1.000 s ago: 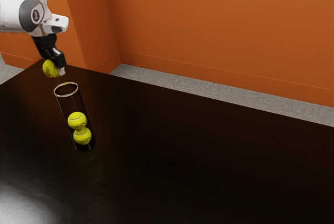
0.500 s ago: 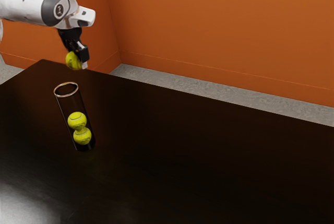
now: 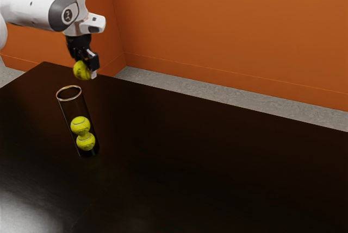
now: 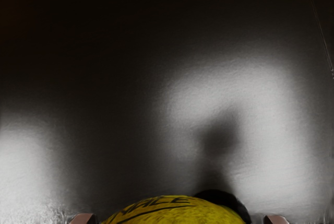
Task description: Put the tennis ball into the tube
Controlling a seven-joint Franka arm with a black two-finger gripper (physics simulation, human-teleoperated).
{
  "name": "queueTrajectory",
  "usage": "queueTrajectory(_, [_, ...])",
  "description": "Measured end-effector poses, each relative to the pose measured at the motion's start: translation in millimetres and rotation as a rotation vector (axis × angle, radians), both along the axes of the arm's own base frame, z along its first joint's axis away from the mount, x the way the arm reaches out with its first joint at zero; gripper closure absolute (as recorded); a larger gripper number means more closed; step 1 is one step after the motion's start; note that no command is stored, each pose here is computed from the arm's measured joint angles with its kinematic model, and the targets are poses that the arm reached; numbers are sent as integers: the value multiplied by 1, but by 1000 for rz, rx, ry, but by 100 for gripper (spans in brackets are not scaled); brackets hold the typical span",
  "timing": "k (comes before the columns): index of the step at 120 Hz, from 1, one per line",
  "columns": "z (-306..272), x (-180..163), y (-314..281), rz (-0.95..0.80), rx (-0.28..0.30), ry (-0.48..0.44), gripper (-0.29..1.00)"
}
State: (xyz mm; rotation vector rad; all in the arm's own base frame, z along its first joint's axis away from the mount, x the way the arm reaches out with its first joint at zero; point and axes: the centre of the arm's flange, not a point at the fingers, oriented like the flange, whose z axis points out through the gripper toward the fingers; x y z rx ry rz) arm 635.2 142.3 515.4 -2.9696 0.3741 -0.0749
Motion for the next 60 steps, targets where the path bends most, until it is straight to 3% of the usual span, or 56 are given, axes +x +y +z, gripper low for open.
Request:
queueTrajectory(23, [19,-9,-31,25,18,31,44])
queueTrajectory(60, [11,-35,6,197,-24,129,45])
